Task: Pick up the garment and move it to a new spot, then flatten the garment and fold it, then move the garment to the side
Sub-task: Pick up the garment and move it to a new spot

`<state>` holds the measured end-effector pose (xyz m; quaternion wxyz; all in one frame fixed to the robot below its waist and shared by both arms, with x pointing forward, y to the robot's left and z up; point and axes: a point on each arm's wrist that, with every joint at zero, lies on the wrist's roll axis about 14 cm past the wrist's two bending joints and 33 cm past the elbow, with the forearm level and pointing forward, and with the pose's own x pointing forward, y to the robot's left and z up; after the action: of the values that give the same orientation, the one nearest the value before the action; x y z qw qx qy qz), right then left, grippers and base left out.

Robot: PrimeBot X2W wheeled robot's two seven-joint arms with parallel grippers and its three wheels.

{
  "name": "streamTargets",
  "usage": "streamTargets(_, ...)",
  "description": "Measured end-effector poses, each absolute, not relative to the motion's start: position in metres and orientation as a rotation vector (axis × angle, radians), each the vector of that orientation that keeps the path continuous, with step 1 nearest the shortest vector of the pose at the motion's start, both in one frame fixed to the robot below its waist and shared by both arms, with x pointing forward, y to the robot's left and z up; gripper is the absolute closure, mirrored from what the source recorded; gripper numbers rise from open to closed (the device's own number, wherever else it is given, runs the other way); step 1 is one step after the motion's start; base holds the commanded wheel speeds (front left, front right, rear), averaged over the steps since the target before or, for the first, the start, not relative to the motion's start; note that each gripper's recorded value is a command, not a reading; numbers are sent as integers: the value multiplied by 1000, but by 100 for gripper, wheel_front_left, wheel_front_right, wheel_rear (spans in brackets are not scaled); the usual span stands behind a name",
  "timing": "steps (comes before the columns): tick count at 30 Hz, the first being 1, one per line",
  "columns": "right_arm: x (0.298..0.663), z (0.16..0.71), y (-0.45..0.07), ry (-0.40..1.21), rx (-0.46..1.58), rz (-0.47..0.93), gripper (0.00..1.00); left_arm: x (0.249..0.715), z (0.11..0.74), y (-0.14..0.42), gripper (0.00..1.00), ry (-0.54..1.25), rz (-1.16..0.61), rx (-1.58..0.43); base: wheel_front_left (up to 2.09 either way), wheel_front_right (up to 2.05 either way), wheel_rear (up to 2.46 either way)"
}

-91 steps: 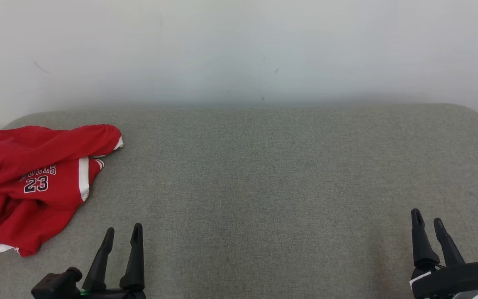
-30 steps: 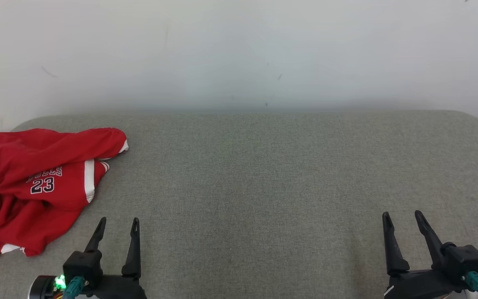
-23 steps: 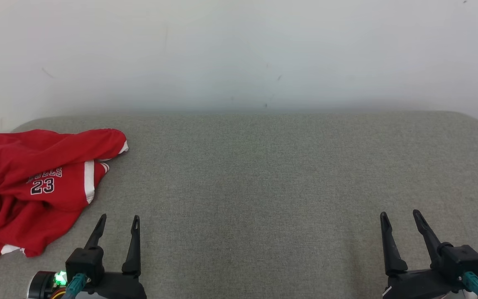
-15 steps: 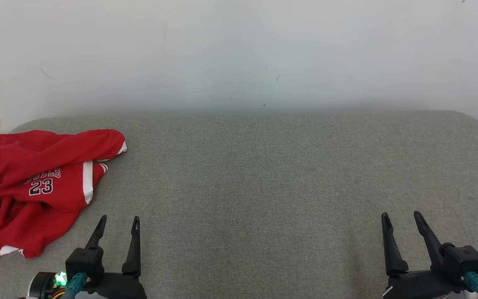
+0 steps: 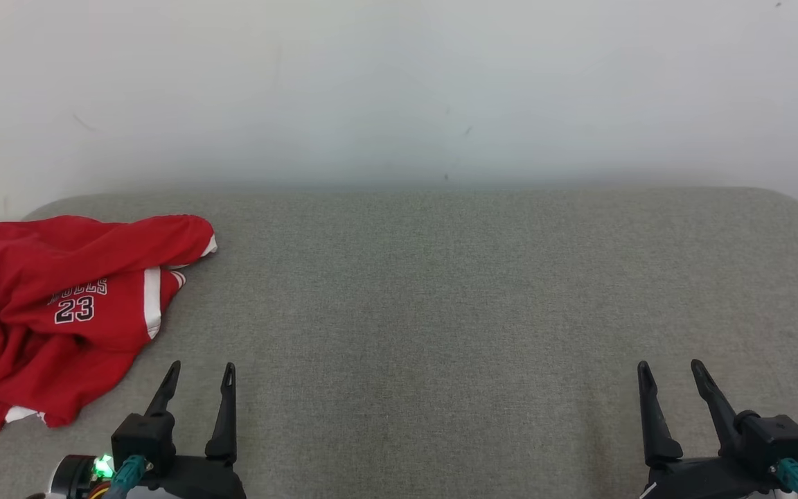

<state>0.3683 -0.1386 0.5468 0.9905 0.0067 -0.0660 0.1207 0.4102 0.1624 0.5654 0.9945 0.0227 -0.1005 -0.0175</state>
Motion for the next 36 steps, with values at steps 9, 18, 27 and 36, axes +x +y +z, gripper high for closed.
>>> streamTargets(9,375,548,-104,-133,16,346,0,398,570,192,0,-214,45,47,0,0,0)
streamTargets(18,383,551,-50,-138,22,503,0,373,571,241,0,-216,184,59,0,0,0)
streamTargets(27,380,554,22,-141,43,708,0,327,567,299,0,-205,370,66,0,0,0)
streamTargets(36,375,552,58,-133,57,808,0,298,566,327,0,-201,470,71,0,0,0)
